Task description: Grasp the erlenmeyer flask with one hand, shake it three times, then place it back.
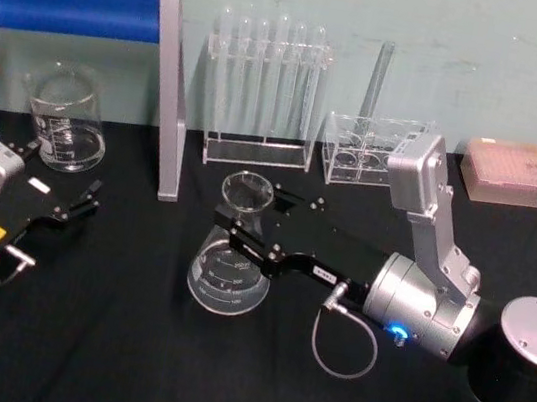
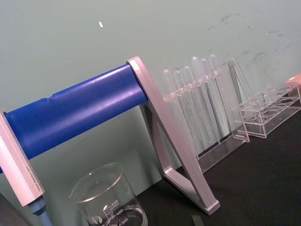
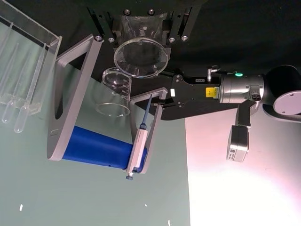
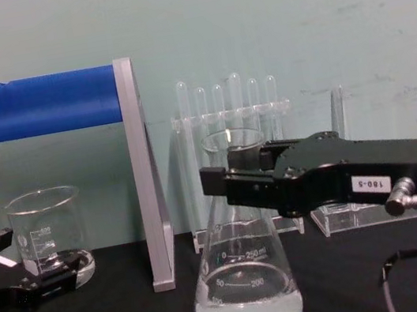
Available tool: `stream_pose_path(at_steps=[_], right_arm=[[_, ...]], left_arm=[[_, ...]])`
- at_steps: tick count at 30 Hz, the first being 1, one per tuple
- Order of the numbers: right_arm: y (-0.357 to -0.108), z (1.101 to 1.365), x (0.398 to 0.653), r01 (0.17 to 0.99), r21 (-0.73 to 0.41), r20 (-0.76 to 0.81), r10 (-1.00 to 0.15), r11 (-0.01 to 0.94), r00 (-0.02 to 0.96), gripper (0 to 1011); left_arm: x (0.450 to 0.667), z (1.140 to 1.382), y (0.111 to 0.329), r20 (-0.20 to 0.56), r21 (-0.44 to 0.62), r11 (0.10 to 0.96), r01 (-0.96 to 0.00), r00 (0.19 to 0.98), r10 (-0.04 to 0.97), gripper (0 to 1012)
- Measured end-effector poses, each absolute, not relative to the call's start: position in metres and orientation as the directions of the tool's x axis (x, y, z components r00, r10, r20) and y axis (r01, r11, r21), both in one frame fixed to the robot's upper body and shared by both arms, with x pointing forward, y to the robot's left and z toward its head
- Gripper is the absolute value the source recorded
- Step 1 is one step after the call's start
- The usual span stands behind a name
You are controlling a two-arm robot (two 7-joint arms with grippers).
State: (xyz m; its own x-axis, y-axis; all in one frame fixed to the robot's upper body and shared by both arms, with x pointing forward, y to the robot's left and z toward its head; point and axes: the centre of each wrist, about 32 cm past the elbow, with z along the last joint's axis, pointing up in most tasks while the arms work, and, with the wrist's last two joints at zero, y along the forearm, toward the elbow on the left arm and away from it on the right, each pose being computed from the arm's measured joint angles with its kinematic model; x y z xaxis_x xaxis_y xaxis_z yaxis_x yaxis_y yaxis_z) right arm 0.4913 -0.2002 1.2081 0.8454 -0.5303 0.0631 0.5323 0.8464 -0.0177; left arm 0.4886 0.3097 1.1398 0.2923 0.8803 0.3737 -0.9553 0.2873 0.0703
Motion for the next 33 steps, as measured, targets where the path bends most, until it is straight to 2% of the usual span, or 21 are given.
stream_pose_path(at_steps=[11,33], right_arm=[[-0.200,1.204,0.496,0.537,-0.016,0.068,-0.535,0.844,0.842,453],[-0.200,1.174,0.503,0.559,-0.062,0.030,-0.558,0.827,0.829,453]], left_arm=[[0.489,1.140,0.310,0.374,0.070,0.287,-0.955,0.292,0.880,1001],[0.489,1.140,0.310,0.374,0.070,0.287,-0.955,0.292,0.880,1001]])
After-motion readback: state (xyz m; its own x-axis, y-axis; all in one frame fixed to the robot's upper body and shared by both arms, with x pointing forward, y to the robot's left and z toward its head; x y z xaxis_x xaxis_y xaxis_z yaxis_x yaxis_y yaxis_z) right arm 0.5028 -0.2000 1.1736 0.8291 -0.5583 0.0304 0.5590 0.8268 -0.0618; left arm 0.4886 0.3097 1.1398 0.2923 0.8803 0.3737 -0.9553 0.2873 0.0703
